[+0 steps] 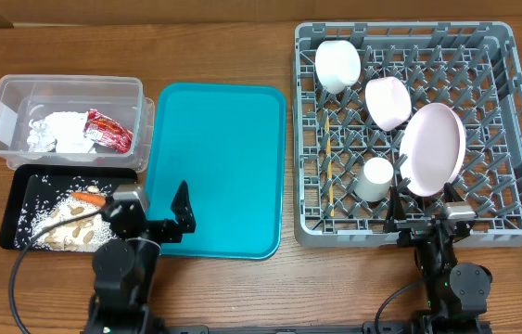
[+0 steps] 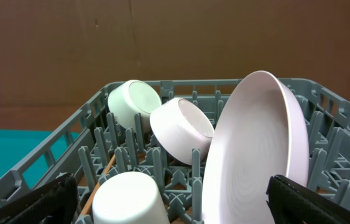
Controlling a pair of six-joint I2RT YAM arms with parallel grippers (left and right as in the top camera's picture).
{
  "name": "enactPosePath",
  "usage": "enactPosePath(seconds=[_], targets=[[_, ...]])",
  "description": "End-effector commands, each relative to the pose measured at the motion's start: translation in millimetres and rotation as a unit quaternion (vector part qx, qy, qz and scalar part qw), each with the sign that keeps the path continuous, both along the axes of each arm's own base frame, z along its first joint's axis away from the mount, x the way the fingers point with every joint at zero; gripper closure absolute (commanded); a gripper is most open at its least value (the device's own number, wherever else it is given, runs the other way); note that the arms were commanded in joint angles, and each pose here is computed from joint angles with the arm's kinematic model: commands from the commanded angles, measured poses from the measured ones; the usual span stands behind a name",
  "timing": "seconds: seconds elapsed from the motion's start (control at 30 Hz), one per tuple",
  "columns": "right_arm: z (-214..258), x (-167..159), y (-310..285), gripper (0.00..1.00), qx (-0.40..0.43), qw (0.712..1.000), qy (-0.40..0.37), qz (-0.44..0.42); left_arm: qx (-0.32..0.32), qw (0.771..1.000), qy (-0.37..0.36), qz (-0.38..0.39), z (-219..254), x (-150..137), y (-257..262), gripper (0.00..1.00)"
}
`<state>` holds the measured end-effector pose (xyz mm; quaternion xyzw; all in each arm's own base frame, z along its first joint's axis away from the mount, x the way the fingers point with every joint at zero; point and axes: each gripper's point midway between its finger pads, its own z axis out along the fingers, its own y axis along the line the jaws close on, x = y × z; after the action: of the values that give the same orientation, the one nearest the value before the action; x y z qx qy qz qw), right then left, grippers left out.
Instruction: Sort waste into correct bins and load items into the dishwasher
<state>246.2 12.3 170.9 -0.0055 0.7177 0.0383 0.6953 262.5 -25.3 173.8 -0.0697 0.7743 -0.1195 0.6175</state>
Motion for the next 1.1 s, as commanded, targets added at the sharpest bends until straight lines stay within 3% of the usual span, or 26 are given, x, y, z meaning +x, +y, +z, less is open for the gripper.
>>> enactPosePath(seconds=[0.0, 0.5, 0.73, 1.07], targets=[[-1, 0, 0, 0.0, -0.001, 1.0, -0.004, 0.001, -0.013, 1.0, -0.017, 0.0, -9, -2, 0, 0.0], [-1, 0, 0, 0.0, -0.001, 1.0, -0.004, 0.001, -0.01, 0.999, -0.02, 0.025, -39, -12, 15, 0.0], [-1, 0, 0, 0.0, -0.001, 1.0, -0.004, 0.001, 0.065, 0.995, -0.075, 0.014, -16, -17, 15, 0.0], [-1, 0, 0, 0.0, -0.001, 1.0, -0.004, 0.001, 0.157, 0.985, -0.076, 0.02, -18, -16, 24, 0.0]])
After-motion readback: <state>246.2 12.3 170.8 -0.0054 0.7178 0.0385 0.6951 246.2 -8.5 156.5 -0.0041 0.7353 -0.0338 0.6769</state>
